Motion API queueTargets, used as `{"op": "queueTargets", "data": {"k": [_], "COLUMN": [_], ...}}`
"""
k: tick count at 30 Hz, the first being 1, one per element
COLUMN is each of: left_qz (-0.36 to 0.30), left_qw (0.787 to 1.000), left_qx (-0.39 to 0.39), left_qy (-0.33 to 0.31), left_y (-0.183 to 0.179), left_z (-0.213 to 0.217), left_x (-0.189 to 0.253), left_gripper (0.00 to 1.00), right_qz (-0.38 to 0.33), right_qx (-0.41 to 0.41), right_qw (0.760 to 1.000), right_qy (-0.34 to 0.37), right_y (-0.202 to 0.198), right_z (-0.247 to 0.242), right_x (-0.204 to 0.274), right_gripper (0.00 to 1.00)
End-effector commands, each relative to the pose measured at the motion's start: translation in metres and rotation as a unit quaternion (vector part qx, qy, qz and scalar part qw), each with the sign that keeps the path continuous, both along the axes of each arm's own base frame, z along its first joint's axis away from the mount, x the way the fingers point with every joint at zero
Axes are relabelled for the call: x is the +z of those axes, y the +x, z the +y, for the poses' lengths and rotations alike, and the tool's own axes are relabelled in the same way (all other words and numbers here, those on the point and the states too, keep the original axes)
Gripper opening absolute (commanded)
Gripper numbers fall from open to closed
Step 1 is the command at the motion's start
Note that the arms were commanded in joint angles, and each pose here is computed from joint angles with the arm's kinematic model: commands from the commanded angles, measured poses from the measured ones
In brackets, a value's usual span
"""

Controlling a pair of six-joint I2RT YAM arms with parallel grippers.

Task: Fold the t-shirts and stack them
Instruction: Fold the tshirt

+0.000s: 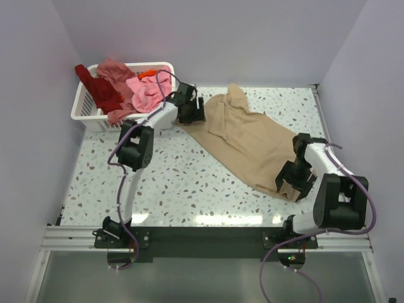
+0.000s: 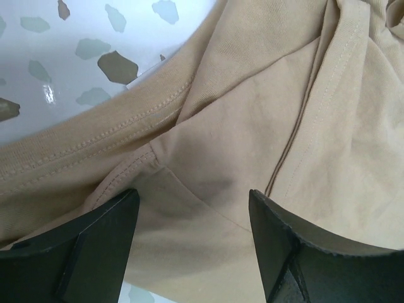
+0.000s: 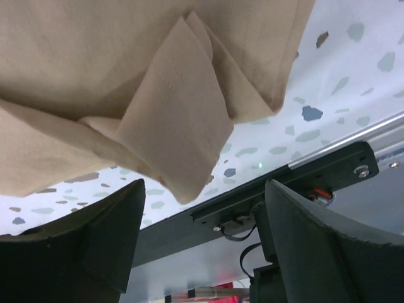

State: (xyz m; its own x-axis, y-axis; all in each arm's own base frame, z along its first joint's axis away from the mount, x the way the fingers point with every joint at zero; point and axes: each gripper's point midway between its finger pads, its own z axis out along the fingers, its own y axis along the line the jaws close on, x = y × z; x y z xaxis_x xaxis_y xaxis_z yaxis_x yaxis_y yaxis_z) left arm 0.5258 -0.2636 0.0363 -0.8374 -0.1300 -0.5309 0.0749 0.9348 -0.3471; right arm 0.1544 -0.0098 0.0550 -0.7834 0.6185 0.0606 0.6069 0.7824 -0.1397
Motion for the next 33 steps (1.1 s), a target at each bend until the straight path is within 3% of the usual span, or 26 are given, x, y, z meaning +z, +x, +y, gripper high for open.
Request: {"op": "queueTargets", "data": {"k": [1, 5, 6, 8, 9, 12, 18, 21, 25, 29, 30, 33], "left_qz": [0.017, 0.011, 0.011, 0.008, 0.008, -0.001, -0.01, -0.013, -0.019, -0.025, -0.027, -0.032], "left_qw": [1.0, 0.999, 0.999, 0.998, 0.998, 0.998, 0.998, 0.997, 0.998, 0.997, 0.997, 0.997], "left_qx": [0.021, 0.04, 0.044, 0.051, 0.052, 0.054, 0.061, 0.06, 0.057, 0.057, 0.057, 0.056], "left_qy": [0.014, 0.024, 0.024, 0.024, 0.026, 0.03, 0.034, 0.036, 0.036, 0.033, 0.033, 0.031], "left_y": [0.006, 0.016, 0.018, 0.025, 0.026, 0.034, 0.044, 0.046, 0.049, 0.05, 0.051, 0.051], "left_z": [0.014, 0.021, 0.023, 0.026, 0.027, 0.031, 0.044, 0.047, 0.047, 0.047, 0.047, 0.046], "left_x": [-0.03, -0.029, -0.03, -0.031, -0.031, -0.029, -0.025, -0.024, -0.02, -0.014, -0.013, -0.005], "left_gripper": [0.75, 0.75, 0.75, 0.75, 0.75, 0.75, 0.75, 0.75, 0.75, 0.75, 0.75, 0.76], "right_qz": [-0.024, -0.033, -0.031, -0.033, -0.033, -0.035, -0.052, -0.056, -0.065, -0.084, -0.085, -0.089], "right_qx": [0.011, 0.024, 0.027, 0.029, 0.03, 0.033, 0.038, 0.044, 0.052, 0.059, 0.063, 0.065], "right_qw": [0.999, 0.999, 0.999, 0.998, 0.998, 0.998, 0.996, 0.994, 0.99, 0.986, 0.986, 0.988], "right_qy": [-0.018, -0.034, -0.034, -0.037, -0.037, -0.04, -0.064, -0.081, -0.112, -0.13, -0.128, -0.107], "right_y": [0.021, 0.036, 0.038, 0.042, 0.043, 0.048, 0.072, 0.09, 0.111, 0.124, 0.123, 0.112], "right_z": [-0.01, -0.018, -0.019, -0.02, -0.021, -0.023, -0.036, -0.045, -0.058, -0.066, -0.065, -0.057], "right_x": [0.003, 0.012, 0.013, 0.015, 0.015, 0.017, 0.027, 0.032, 0.045, 0.063, 0.067, 0.074], "right_gripper": [0.75, 0.48, 0.36, 0.23, 0.11, 0.0, 0.0, 0.08, 0.23, 0.48, 0.61, 0.65]}}
